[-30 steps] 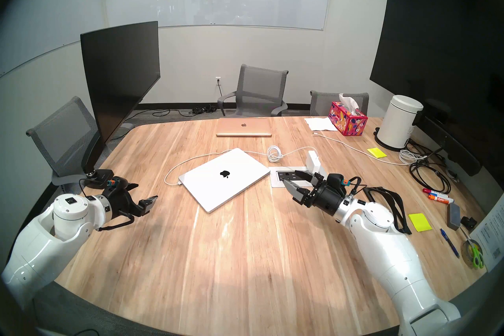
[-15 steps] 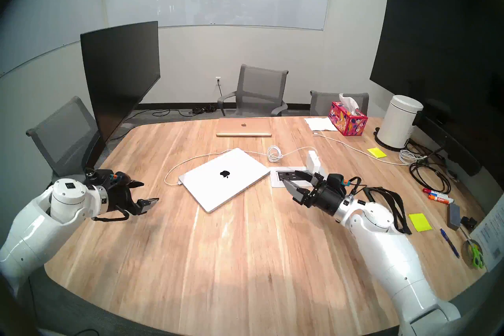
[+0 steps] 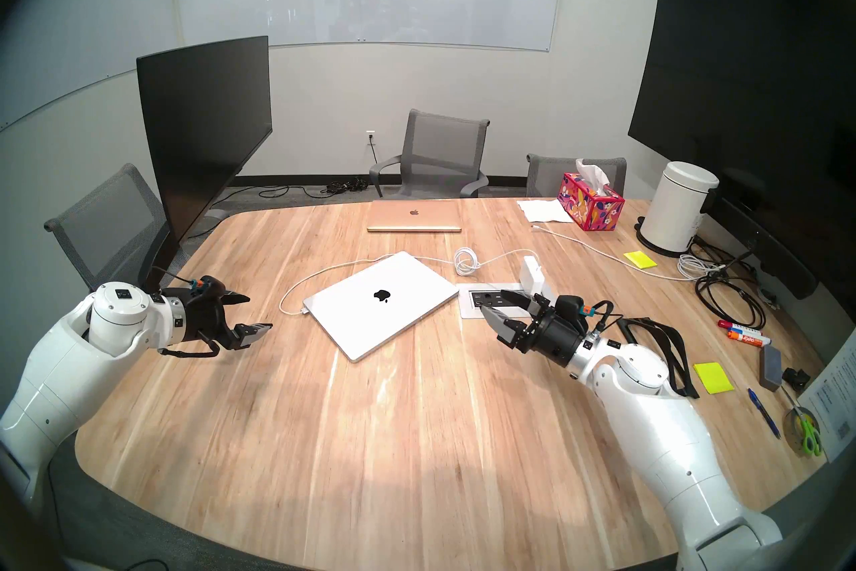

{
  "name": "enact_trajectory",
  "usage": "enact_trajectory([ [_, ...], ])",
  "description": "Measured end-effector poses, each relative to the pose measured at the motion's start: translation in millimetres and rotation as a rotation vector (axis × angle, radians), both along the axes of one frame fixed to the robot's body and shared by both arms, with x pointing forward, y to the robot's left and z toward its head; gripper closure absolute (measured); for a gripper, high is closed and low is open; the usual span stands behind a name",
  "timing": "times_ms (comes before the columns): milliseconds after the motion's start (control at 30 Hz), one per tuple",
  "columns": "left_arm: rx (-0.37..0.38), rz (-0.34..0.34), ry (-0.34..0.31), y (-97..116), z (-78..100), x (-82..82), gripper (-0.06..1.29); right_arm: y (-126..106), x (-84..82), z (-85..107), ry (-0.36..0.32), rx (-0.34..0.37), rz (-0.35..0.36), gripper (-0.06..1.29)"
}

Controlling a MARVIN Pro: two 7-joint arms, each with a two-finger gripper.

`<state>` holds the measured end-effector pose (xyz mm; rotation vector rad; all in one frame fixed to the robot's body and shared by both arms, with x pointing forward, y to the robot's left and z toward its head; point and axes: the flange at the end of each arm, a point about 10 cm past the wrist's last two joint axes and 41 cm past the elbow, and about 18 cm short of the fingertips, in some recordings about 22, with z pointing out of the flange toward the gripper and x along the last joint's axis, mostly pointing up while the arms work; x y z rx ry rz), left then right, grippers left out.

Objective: Unplug the charging cable from the port of the MacBook and lay it on the desk

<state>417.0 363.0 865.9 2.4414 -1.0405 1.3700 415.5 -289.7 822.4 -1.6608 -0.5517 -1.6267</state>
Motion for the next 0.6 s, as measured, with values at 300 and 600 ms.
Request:
enact_trajectory([
  [300,-0.030,-0.053,0.047,-5,-8.7,14.4,0.00,0,0.0,-0.1,0.000,0.000,0.000,0.01],
  [600,-0.016,-0.060,0.080,-9,-22.0,31.6,0.00,0,-0.1,-0.2,0.000,0.000,0.001,0.01],
])
